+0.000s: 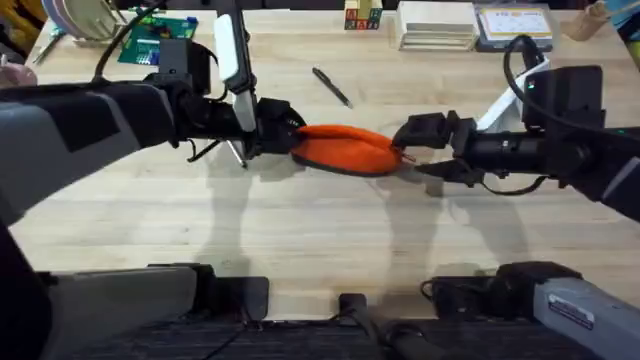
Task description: Unzip the bag, pick up the pens from the table one at a time and place them inside, then zip the bag closed.
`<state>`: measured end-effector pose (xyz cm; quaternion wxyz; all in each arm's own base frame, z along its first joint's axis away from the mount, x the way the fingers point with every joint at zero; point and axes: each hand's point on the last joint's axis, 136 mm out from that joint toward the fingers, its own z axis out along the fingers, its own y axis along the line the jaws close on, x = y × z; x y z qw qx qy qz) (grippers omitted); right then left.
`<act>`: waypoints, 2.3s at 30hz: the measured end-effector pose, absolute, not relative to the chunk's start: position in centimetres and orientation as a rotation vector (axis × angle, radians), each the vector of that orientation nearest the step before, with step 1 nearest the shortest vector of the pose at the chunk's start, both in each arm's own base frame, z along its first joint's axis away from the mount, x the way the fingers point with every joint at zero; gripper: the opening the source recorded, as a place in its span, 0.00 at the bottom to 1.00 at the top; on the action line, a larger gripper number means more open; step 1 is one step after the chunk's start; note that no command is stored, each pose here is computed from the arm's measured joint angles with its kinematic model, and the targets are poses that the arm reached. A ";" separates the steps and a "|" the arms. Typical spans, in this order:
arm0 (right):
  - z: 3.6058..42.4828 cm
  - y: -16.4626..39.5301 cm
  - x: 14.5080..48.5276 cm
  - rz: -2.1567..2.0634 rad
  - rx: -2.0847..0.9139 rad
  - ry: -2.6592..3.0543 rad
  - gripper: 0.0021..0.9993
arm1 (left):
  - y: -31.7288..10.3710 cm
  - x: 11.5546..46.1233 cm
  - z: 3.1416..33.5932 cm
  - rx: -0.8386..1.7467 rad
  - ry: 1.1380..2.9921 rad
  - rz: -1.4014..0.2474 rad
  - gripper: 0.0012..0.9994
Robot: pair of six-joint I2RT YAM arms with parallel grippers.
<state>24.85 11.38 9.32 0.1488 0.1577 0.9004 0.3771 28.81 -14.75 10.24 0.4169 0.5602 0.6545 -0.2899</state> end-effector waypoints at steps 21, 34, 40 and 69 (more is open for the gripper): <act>12.5 14.8 26.3 1.271 0.343 2.464 1.00 | -14.7 28.8 10.2 1.406 1.643 -0.727 0.04; 11.4 15.0 26.0 1.181 0.343 2.509 1.00 | -14.7 28.8 10.2 1.406 1.643 -0.728 0.04; 10.8 14.2 26.4 1.103 0.379 2.514 1.00 | -14.7 28.8 10.2 1.406 1.643 -0.728 0.04; 12.9 17.6 26.6 1.312 0.195 2.394 1.00 | -13.9 29.4 10.0 1.393 1.666 -0.689 0.04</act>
